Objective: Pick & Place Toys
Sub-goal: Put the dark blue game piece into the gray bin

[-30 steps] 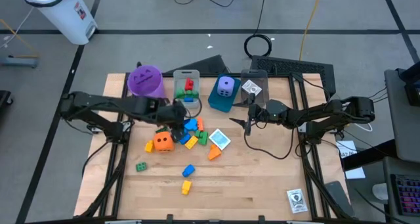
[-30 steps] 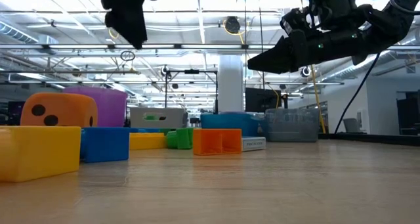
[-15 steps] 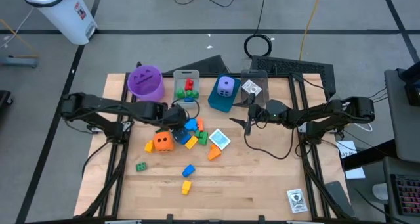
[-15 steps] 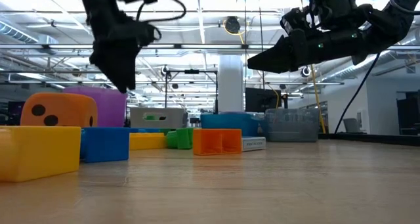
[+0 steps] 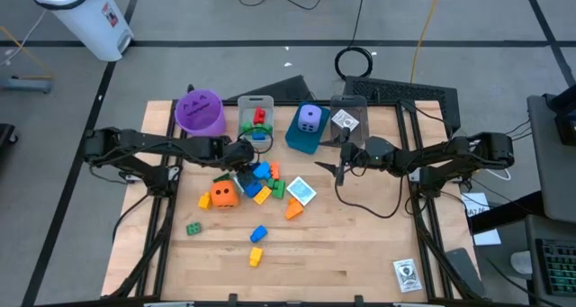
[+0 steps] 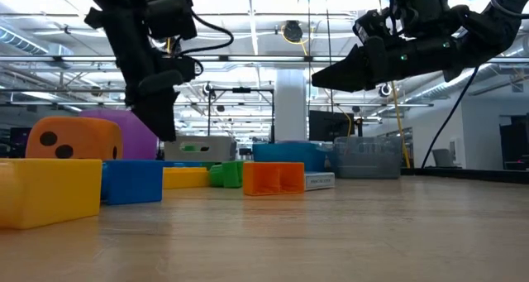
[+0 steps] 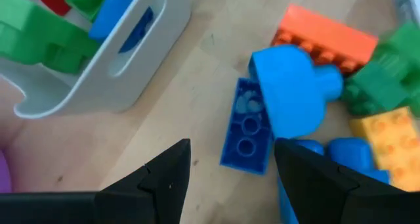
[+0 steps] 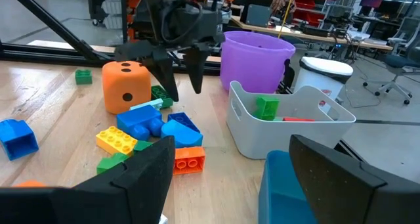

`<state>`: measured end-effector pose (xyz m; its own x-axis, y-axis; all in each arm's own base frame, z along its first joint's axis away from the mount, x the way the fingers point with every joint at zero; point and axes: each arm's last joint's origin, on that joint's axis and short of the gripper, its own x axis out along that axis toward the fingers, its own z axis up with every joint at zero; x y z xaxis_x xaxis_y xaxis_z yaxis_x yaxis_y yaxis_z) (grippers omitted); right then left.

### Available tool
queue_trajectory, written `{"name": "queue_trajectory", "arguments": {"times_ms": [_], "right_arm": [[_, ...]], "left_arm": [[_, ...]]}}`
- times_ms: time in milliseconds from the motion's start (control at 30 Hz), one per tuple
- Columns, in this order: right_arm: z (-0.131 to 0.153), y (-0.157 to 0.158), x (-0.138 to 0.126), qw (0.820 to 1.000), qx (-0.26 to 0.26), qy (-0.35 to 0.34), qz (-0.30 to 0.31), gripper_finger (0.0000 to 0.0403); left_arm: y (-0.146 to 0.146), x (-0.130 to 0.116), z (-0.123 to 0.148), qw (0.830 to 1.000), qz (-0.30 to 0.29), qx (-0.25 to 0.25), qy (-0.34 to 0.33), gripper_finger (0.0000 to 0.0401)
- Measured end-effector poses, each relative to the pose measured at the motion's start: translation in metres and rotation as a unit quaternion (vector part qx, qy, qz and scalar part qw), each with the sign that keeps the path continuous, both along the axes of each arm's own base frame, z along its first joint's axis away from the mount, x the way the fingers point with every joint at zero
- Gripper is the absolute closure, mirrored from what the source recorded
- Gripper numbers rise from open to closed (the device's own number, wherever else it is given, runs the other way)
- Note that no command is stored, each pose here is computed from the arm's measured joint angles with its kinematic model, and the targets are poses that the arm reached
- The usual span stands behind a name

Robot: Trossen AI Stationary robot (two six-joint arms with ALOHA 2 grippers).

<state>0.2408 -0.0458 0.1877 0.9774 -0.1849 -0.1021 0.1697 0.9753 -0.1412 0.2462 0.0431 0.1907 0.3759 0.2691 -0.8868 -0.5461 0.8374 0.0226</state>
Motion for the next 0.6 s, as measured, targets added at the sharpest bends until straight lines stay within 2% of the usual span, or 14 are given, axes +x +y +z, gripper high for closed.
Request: {"name": "queue_trajectory", "arguments": {"times_ms": [333,600], "right_arm": [[0.000,0.000,0.000,1.000,0.000,0.000,0.000,0.0115],[0.000,0.000,0.000,1.000,0.000,0.001,0.000,0.0115]], "left_arm": [[0.001,0.005,-0.006,0.999,-0.024,0.015,-0.019,0.0171],[0.002,0.015,-0.034,0.998,-0.049,0.010,0.036,0.0171]]}}
